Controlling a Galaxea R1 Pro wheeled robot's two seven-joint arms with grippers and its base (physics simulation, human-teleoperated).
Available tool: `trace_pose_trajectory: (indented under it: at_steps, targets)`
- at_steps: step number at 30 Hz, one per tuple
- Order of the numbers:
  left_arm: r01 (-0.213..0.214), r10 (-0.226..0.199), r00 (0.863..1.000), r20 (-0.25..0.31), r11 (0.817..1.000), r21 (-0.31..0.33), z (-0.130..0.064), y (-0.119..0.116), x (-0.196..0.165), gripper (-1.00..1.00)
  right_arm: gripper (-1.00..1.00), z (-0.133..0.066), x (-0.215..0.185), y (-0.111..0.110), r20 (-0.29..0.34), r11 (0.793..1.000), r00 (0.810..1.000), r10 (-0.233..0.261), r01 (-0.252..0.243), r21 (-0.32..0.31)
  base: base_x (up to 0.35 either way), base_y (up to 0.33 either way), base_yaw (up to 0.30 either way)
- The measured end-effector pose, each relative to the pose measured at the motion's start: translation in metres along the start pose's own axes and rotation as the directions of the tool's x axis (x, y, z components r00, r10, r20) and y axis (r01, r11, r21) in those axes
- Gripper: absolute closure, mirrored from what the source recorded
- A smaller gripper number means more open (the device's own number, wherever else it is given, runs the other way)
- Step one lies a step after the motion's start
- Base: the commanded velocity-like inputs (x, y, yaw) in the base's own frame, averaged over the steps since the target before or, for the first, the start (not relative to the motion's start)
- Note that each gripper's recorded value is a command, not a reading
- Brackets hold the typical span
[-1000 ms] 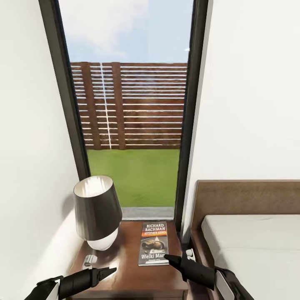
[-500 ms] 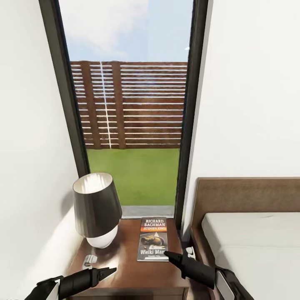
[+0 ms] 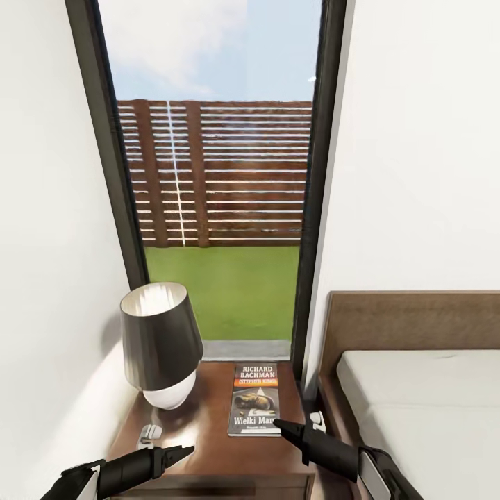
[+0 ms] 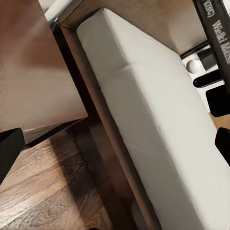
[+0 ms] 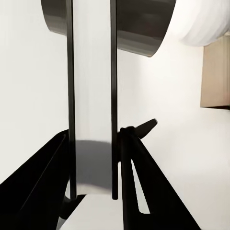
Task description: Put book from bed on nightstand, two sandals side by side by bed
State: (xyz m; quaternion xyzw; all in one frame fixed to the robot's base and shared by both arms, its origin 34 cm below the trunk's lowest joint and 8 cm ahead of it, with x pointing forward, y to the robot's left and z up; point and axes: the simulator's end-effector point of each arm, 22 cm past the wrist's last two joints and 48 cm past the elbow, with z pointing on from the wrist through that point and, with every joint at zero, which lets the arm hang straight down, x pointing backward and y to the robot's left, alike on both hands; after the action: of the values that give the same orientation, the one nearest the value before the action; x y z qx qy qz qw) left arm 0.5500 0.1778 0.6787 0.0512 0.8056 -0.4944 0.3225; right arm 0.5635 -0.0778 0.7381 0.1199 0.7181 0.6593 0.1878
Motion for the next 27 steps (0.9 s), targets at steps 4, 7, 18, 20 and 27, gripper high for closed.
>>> trace_pose_trajectory:
  at_steps: [4, 7, 18, 20, 27]
  targets:
    - [0.000, 0.000, 1.000, 0.000, 1.000, 0.000, 0.002, 0.005, 0.005, -1.00, 1.00, 0.000, 0.002, -0.008, -0.001, 1.000, 1.000, 0.001, -0.001, 0.002, 0.000, 0.000, 0.000]
    - [0.000, 0.000, 1.000, 0.000, 1.000, 0.000, 0.003, 0.009, 0.008, -1.00, 1.00, 0.000, 0.003, -0.013, -0.001, 1.000, 1.000, 0.000, 0.000, 0.002, 0.000, 0.000, 0.000]
    - [-0.001, 0.001, 1.000, 0.000, 1.000, 0.000, 0.009, 0.024, 0.022, -1.00, 1.00, 0.001, 0.007, -0.033, -0.001, 1.000, 1.000, 0.001, -0.001, 0.002, 0.000, 0.000, 0.000]
    - [-0.001, 0.001, 1.000, 0.000, 1.000, 0.000, 0.010, 0.027, 0.024, -1.00, 1.00, 0.001, 0.008, -0.037, -0.001, 1.000, 1.000, 0.001, -0.001, 0.001, 0.000, 0.000, 0.000]
    - [-0.001, 0.001, 1.000, 0.001, 1.000, 0.000, 0.013, 0.037, 0.033, -1.00, 1.00, 0.001, 0.011, -0.050, -0.001, 1.000, 1.000, 0.000, 0.000, 0.001, 0.000, 0.000, 0.000]
